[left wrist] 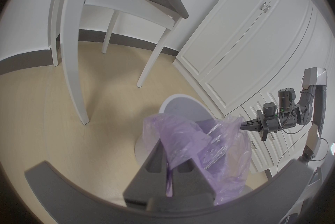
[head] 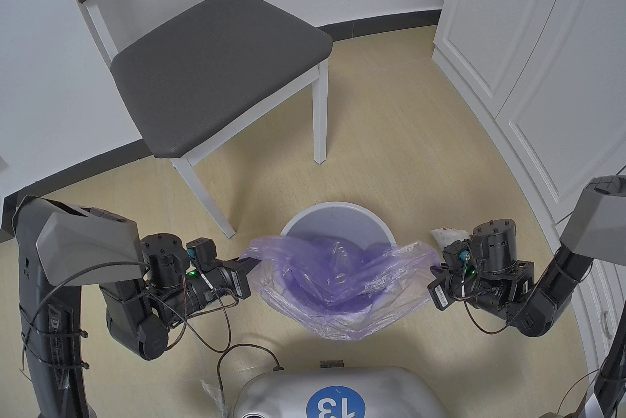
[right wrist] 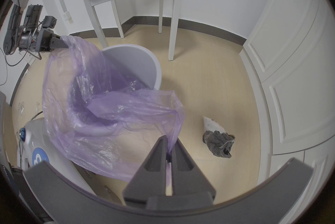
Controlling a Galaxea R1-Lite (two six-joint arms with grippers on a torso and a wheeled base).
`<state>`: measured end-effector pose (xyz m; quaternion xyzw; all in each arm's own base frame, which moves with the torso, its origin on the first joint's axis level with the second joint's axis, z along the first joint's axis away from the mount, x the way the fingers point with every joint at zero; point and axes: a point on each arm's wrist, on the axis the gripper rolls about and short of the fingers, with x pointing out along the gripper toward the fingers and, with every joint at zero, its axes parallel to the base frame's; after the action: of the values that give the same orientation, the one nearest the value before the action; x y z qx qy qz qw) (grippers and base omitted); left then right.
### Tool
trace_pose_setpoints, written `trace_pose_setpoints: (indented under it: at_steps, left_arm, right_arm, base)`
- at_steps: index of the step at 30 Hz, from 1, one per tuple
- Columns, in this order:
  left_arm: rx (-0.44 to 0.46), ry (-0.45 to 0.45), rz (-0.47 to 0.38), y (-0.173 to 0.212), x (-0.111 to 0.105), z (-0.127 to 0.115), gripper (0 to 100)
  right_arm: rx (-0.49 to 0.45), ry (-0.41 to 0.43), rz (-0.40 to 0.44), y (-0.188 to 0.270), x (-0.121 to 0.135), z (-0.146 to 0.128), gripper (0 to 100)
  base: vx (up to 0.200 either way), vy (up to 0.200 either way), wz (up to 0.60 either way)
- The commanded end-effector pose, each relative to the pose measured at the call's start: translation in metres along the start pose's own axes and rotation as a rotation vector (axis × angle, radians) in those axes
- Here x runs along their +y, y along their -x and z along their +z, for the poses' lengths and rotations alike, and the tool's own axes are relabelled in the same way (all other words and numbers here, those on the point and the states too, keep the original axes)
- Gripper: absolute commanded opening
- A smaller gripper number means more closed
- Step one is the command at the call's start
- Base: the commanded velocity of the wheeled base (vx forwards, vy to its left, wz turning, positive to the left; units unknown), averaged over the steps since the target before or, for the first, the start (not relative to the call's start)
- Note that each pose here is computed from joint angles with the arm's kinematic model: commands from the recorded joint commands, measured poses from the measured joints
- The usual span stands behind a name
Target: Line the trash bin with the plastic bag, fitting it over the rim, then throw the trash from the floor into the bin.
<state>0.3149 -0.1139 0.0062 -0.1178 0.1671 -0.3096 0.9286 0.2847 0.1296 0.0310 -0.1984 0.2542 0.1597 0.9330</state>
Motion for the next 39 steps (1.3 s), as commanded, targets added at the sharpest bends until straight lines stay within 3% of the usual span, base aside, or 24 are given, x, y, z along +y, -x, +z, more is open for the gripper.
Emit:
trace_pose_setpoints:
  at_steps: [1,8,13,17,20,27,37,38,39]
  left_arm:
    - [0.013,0.004,0.003,0.003,0.000,-0.006,0]
    - [0.021,0.002,0.006,0.006,-0.003,-0.006,0]
    - [0.019,-0.033,0.021,0.008,0.001,-0.006,0]
    - [0.022,-0.034,0.029,0.009,0.004,-0.007,0]
    - [0.027,-0.035,0.024,0.008,0.002,-0.008,0]
    - [0.024,-0.036,0.020,0.004,0.002,-0.009,0]
    - [0.033,-0.032,0.034,0.003,0.008,-0.013,0]
    - [0.033,-0.031,0.034,0.003,0.008,-0.013,100]
    - [0.031,-0.031,0.035,0.003,0.008,-0.012,100]
  right_arm:
    - [0.018,0.003,-0.003,0.001,-0.002,-0.004,100]
    - [-0.032,0.003,-0.027,0.028,-0.014,0.009,100]
    - [-0.099,0.084,-0.037,0.074,-0.023,0.032,100]
    - [-0.193,0.111,-0.033,0.092,-0.018,0.051,100]
    - [-0.273,0.127,0.017,0.095,0.001,0.071,100]
    - [-0.249,0.134,0.113,0.039,0.060,0.084,100]
    - [-0.222,0.157,0.132,-0.040,0.100,0.089,100]
    - [-0.214,0.161,0.135,-0.043,0.103,0.088,100]
    - [-0.209,0.161,0.136,-0.047,0.104,0.089,100]
  base:
    - [0.000,0.000,0.00]
    - [0.000,0.000,0.00]
    - [0.000,0.000,0.00]
    - [0.000,0.000,0.00]
    - [0.000,0.000,0.00]
    - [0.000,0.000,0.00]
    - [0.000,0.000,0.00]
    - [0.000,0.000,0.00]
    - [0.000,0.000,0.00]
